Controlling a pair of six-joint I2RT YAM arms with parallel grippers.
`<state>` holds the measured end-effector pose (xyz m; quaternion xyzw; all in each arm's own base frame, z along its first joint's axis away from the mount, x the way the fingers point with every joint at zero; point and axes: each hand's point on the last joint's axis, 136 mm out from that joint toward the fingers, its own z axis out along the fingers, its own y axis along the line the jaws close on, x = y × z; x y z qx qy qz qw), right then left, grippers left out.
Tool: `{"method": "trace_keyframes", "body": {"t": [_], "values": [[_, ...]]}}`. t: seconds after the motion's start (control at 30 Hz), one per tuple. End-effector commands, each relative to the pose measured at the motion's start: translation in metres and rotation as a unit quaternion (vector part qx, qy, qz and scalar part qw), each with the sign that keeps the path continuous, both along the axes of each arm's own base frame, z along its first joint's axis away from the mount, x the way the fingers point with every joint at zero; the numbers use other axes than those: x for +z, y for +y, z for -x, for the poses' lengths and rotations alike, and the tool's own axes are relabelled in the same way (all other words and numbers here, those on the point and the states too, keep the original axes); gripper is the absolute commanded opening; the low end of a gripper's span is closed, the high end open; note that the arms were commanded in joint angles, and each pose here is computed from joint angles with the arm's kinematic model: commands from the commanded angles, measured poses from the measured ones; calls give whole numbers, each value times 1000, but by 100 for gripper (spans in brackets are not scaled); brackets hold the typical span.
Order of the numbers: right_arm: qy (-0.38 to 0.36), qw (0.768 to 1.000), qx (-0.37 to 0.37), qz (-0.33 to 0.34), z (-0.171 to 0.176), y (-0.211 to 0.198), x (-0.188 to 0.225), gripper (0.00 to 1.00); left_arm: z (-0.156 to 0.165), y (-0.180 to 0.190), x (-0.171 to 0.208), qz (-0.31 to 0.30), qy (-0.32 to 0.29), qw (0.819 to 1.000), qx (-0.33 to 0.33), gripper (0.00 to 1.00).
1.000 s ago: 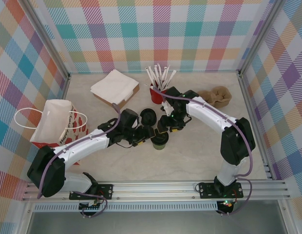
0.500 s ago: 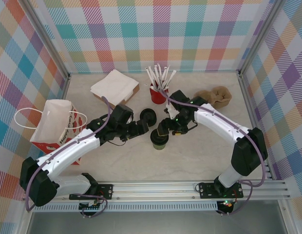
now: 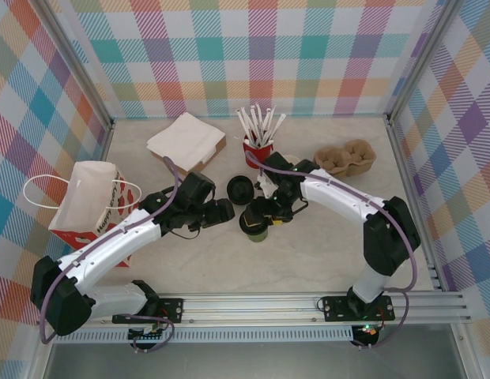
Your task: Pack the takeout coffee
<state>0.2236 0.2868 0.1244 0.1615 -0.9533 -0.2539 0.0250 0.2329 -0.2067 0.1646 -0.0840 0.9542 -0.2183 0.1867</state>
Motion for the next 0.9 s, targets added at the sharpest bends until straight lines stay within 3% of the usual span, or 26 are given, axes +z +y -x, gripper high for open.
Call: {"method": "trace_keyframes", "body": {"t": [0.0,0.27,0.53,0.7,0.87], "values": [[-19,999,13,-28,-12,17,14,77,2,2,14,1,-17,1000,-6,80],[-38,999,26,-23,-33,30,12,77,3,-2,11,24,-4,1000,6,81],[-101,994,7,46,-55,6,26,78,-8,-9,6,58,21,998,23,82],[-125,987,-19,96,-54,-20,32,78,-15,-15,2,79,32,996,21,82],[-123,987,-40,100,-39,-35,34,72,-24,-30,-2,108,40,993,6,82]]}}
